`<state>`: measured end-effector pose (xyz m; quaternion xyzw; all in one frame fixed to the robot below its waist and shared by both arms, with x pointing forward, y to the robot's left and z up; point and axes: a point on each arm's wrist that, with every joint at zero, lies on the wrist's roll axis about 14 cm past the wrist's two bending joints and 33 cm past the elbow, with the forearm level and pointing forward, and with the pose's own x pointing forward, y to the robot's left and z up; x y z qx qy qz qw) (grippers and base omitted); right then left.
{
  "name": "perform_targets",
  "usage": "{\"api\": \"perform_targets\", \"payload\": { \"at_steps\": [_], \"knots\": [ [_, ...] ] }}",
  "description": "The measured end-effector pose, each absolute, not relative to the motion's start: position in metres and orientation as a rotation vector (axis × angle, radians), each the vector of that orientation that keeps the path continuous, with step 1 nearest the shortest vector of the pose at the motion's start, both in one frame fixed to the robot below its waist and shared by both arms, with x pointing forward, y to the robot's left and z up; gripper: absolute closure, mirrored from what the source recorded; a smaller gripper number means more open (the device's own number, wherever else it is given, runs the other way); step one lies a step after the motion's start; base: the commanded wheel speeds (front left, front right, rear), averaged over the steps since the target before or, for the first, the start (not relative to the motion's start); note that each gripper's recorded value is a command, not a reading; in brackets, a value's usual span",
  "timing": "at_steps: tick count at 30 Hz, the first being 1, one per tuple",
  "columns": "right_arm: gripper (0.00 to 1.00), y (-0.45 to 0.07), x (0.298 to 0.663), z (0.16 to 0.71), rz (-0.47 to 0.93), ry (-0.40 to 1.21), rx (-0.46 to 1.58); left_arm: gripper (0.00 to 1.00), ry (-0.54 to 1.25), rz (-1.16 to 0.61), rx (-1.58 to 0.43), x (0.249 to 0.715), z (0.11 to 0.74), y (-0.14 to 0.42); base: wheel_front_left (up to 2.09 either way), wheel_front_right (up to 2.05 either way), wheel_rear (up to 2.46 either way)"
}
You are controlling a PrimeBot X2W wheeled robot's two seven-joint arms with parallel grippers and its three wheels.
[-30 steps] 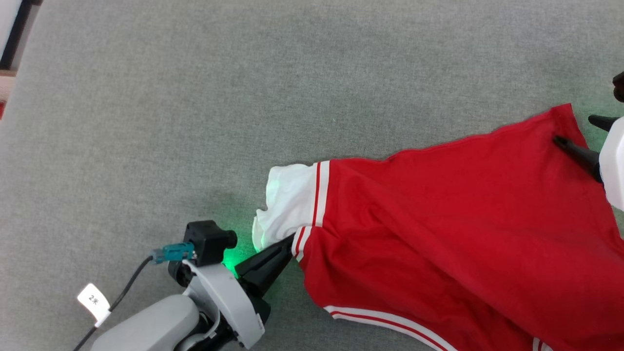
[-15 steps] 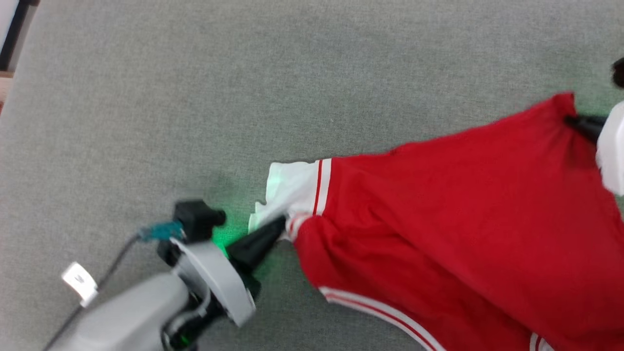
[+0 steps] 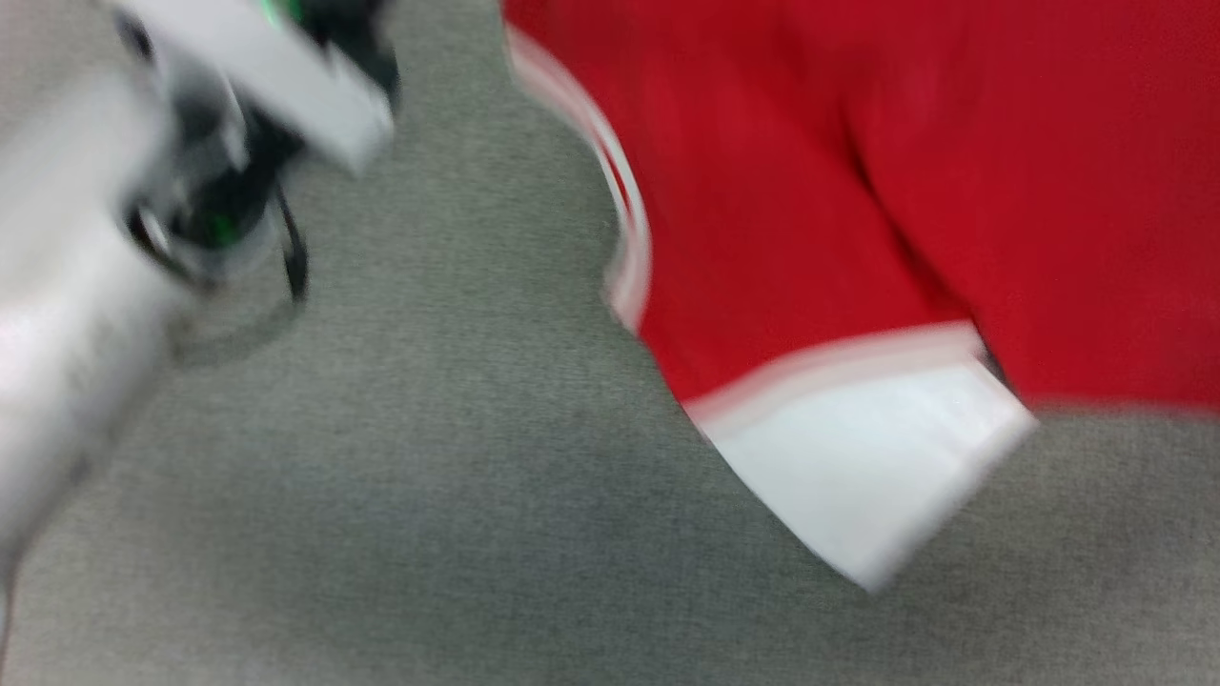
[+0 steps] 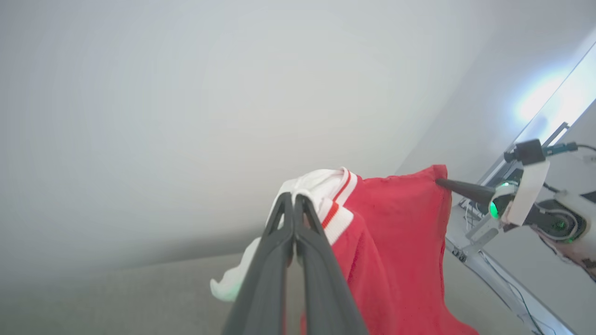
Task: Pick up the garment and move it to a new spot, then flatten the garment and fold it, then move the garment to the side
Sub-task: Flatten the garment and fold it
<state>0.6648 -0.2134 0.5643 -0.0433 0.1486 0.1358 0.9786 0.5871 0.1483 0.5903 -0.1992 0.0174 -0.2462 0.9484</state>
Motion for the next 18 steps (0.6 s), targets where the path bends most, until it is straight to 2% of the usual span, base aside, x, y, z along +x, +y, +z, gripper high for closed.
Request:
{"api": "perform_targets", "payload": {
  "at_steps": [6, 11, 14, 18],
  "knots": [
    [1.0, -0.239, 0.697, 0.64, 0.146, 0.054, -0.03, 1.0, -0.171, -0.465, -0.449, 0.652, 0.69, 0.15, 0.0, 0.0, 0.0],
    [1.0, -0.261, 0.704, 0.69, 0.057, -0.13, 0.009, 1.0, -0.366, -0.44, -0.469, 0.675, 0.761, 0.148, 0.0, 0.0, 0.0],
    [1.0, -0.267, 0.705, 0.692, 0.031, -0.151, 0.012, 1.0, -0.372, -0.454, -0.496, 0.681, 0.765, 0.139, 0.0, 0.0, 0.0],
    [1.0, -0.267, 0.707, 0.657, 0.024, -0.076, 0.013, 1.0, -0.269, -0.463, -0.525, 0.686, 0.718, 0.13, 0.0, 0.0, 0.0]
  ]
}}
